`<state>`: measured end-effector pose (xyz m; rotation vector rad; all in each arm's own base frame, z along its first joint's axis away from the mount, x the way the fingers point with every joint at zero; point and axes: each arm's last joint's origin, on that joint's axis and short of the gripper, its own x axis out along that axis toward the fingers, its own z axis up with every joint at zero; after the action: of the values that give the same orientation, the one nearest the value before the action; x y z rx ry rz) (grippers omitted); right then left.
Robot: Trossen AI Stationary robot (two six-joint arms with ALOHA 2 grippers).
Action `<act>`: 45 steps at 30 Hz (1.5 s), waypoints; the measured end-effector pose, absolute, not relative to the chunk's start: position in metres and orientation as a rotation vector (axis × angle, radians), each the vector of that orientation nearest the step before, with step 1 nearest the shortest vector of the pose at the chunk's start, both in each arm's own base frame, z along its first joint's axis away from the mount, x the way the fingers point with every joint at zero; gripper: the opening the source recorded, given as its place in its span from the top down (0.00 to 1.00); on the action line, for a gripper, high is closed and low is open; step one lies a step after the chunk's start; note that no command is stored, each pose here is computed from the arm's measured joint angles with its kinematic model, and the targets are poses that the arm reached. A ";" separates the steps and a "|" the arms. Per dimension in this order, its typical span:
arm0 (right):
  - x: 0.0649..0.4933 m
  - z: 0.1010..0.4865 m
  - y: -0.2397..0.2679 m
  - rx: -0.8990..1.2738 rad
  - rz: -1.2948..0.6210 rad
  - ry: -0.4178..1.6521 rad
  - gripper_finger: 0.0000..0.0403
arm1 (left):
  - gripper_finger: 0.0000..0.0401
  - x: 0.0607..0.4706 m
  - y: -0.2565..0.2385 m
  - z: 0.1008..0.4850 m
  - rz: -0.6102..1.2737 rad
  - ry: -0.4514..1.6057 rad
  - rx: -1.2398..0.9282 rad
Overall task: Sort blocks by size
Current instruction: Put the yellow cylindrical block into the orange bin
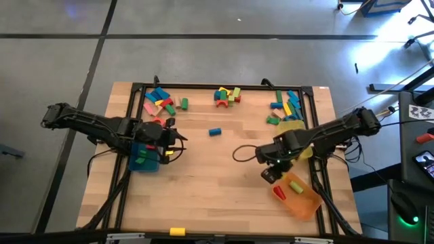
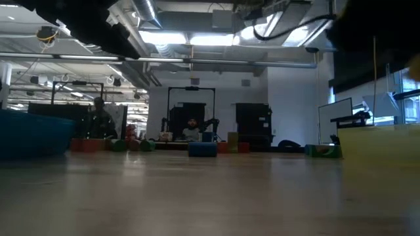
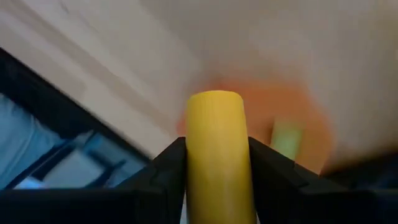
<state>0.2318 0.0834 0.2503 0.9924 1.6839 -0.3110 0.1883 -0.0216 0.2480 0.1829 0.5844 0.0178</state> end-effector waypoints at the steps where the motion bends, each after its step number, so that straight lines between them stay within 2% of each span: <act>1: 0.229 0.251 0.087 1.021 -0.319 1.721 0.65 | 0.60 0.188 -0.021 0.247 0.020 0.595 0.176; 8: 0.215 0.247 0.100 1.042 -0.423 1.850 0.65 | 0.60 0.186 -0.021 0.244 0.020 0.632 0.178; 20: 0.191 0.208 0.104 0.912 -0.517 1.935 0.65 | 0.60 0.187 -0.021 0.245 0.019 0.616 0.179; 38: 0.195 0.198 0.104 0.908 -0.501 1.855 0.57 | 0.60 0.188 -0.021 0.247 0.012 0.599 0.201; 45: 0.197 0.209 0.108 1.001 -0.422 1.945 0.57 | 0.60 0.188 -0.021 0.247 0.012 0.598 0.201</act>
<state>0.1970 0.1085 0.2089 1.0013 1.9448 -0.4224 0.1876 -0.0215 0.2469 0.2010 0.5982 0.0123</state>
